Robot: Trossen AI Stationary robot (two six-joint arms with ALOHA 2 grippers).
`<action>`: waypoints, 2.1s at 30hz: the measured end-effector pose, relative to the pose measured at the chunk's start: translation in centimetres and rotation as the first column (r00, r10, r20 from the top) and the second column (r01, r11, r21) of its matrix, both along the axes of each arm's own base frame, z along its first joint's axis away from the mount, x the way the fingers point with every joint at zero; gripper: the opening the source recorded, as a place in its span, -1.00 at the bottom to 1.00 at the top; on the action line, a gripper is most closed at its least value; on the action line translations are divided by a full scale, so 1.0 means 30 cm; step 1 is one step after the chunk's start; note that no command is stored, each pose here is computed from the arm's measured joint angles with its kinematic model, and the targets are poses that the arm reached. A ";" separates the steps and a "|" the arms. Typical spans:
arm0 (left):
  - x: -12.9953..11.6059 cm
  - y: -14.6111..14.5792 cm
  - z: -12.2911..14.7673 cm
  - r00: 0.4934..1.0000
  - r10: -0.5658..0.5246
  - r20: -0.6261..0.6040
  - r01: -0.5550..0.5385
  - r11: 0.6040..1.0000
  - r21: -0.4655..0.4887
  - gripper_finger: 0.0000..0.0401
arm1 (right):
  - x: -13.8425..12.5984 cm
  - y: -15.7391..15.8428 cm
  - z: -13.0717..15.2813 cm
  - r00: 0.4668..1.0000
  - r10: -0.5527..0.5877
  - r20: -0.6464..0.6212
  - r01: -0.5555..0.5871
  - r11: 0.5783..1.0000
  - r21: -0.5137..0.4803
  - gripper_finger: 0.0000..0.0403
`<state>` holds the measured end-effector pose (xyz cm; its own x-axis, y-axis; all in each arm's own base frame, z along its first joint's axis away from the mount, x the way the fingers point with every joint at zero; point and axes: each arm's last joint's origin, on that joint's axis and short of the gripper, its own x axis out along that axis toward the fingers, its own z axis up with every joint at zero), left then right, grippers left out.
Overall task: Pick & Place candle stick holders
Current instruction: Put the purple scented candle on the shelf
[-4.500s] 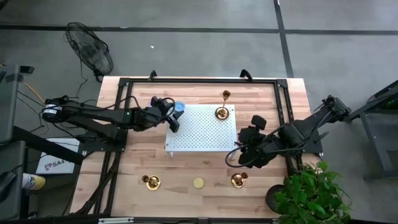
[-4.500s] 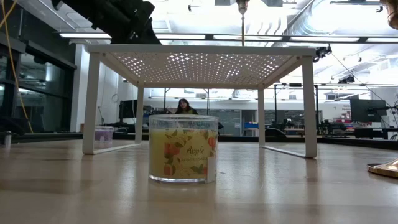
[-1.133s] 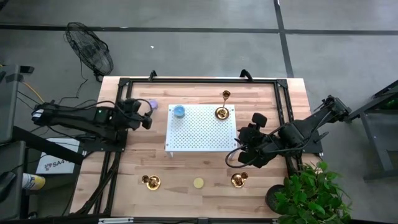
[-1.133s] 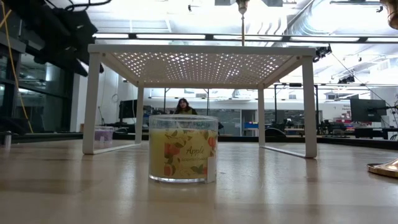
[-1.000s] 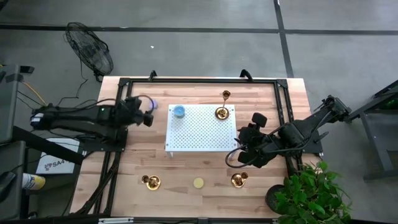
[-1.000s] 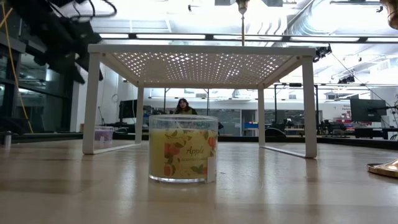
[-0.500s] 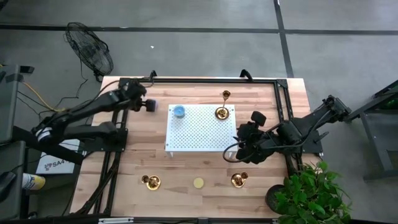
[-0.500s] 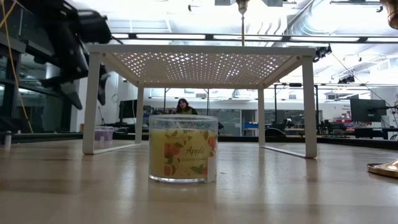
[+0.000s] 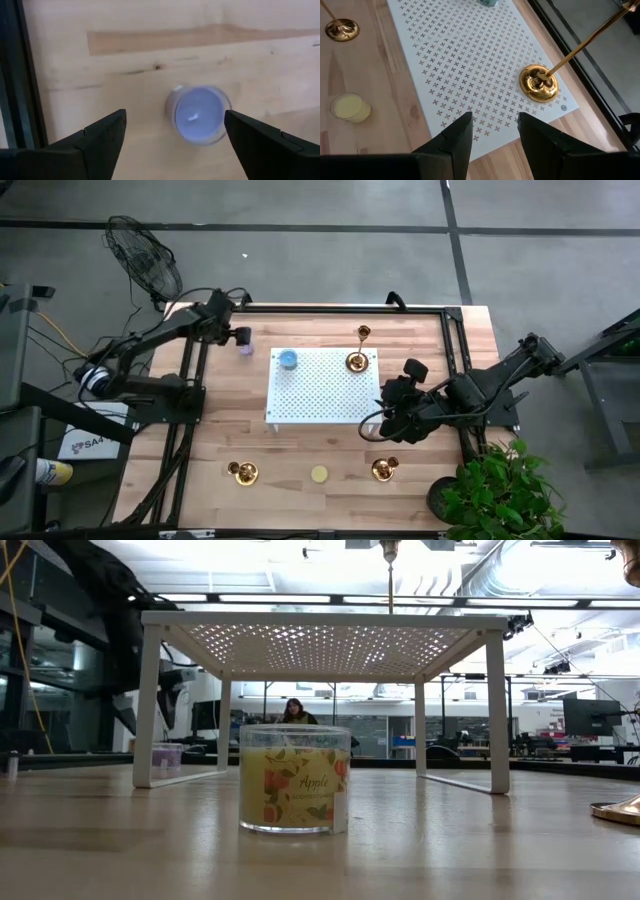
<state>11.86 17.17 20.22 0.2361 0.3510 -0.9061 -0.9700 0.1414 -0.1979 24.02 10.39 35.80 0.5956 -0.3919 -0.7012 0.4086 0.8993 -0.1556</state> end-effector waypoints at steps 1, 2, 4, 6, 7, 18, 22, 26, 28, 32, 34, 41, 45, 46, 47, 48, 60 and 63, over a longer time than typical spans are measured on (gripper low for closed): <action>0.003 0.011 0.005 1.000 -0.005 -0.006 0.005 1.000 -0.001 0.61 | 0.000 0.000 0.000 1.000 0.000 0.000 0.000 1.000 0.000 -0.24; 0.007 0.022 0.011 1.000 -0.014 -0.010 0.014 1.000 -0.001 0.57 | 0.000 0.000 0.000 1.000 0.000 0.000 0.000 1.000 0.000 -0.24; 0.017 0.038 0.015 0.999 -0.041 -0.016 0.041 0.999 -0.011 0.49 | 0.000 0.000 0.000 1.000 0.000 0.000 0.000 1.000 0.000 -0.24; 0.025 0.044 0.005 0.995 -0.089 -0.034 0.088 0.995 -0.036 0.40 | 0.000 0.000 0.000 1.000 0.000 0.000 0.000 1.000 0.000 -0.24; 0.028 0.046 -0.001 0.992 -0.118 -0.039 0.115 0.992 -0.057 0.37 | 0.000 0.000 0.000 1.000 0.000 0.000 0.000 1.000 0.001 -0.24; 0.036 0.058 -0.049 0.984 -0.149 -0.092 0.136 0.981 -0.138 0.15 | 0.000 0.002 -0.001 1.000 0.008 -0.007 -0.008 1.000 0.015 -0.24; 0.036 0.057 -0.057 0.987 -0.132 -0.093 0.116 0.980 -0.161 0.11 | 0.000 0.002 -0.001 1.000 0.009 -0.009 -0.009 1.000 0.018 -0.24; 0.033 0.054 -0.058 0.986 -0.131 -0.099 0.113 0.978 -0.174 0.04 | 0.000 0.002 -0.001 1.000 0.009 -0.009 -0.009 1.000 0.018 -0.24; 0.033 0.053 -0.058 0.986 -0.131 -0.101 0.112 0.978 -0.177 -0.01 | 0.000 0.002 -0.001 1.000 0.009 -0.009 -0.009 1.000 0.018 -0.24; 0.033 0.053 -0.058 0.987 -0.126 -0.100 0.107 0.978 -0.178 -0.12 | 0.000 0.002 -0.001 1.000 0.009 -0.009 -0.009 1.000 0.017 -0.24; 0.033 0.053 -0.058 0.988 -0.116 -0.097 0.098 0.979 -0.177 -0.17 | 0.000 0.002 -0.001 1.000 0.009 -0.008 -0.009 1.000 0.017 -0.24; 0.034 0.055 -0.057 0.990 -0.109 -0.092 0.092 0.981 -0.172 -0.29 | 0.000 0.002 -0.001 1.000 0.009 -0.008 -0.009 1.000 0.017 -0.24; 0.034 0.054 -0.058 0.991 -0.101 -0.090 0.084 0.981 -0.175 -0.34 | 0.000 0.002 -0.001 1.000 0.008 -0.008 -0.008 1.000 0.016 -0.24; 0.034 0.054 -0.058 0.991 -0.099 -0.089 0.082 0.981 -0.177 -0.35 | 0.000 0.002 -0.001 1.000 0.008 -0.008 -0.008 1.000 0.016 -0.24; 0.034 0.054 -0.058 0.992 -0.093 -0.088 0.077 0.981 -0.177 -0.36 | 0.000 0.002 -0.001 1.000 0.008 -0.008 -0.008 1.000 0.016 -0.24; 0.034 0.054 -0.058 0.992 -0.092 -0.088 0.076 0.981 -0.178 -0.37 | 0.000 0.002 -0.001 1.000 0.008 -0.008 -0.008 1.000 0.016 -0.24; 0.036 0.053 -0.057 0.993 -0.090 -0.071 0.075 0.980 -0.187 -0.53 | 0.000 0.002 -0.001 1.000 0.005 -0.006 -0.005 1.000 0.018 -0.24; 0.036 0.053 -0.058 0.993 -0.090 -0.071 0.075 0.980 -0.187 -0.55 | 0.000 0.002 -0.001 1.000 0.005 -0.006 -0.005 1.000 0.018 -0.24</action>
<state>12.93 18.76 18.49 0.1829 0.1595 -0.9701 -0.9700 0.1897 -0.1517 24.01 10.44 35.77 0.5932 -0.3760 -0.7118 0.4031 0.9041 -0.1417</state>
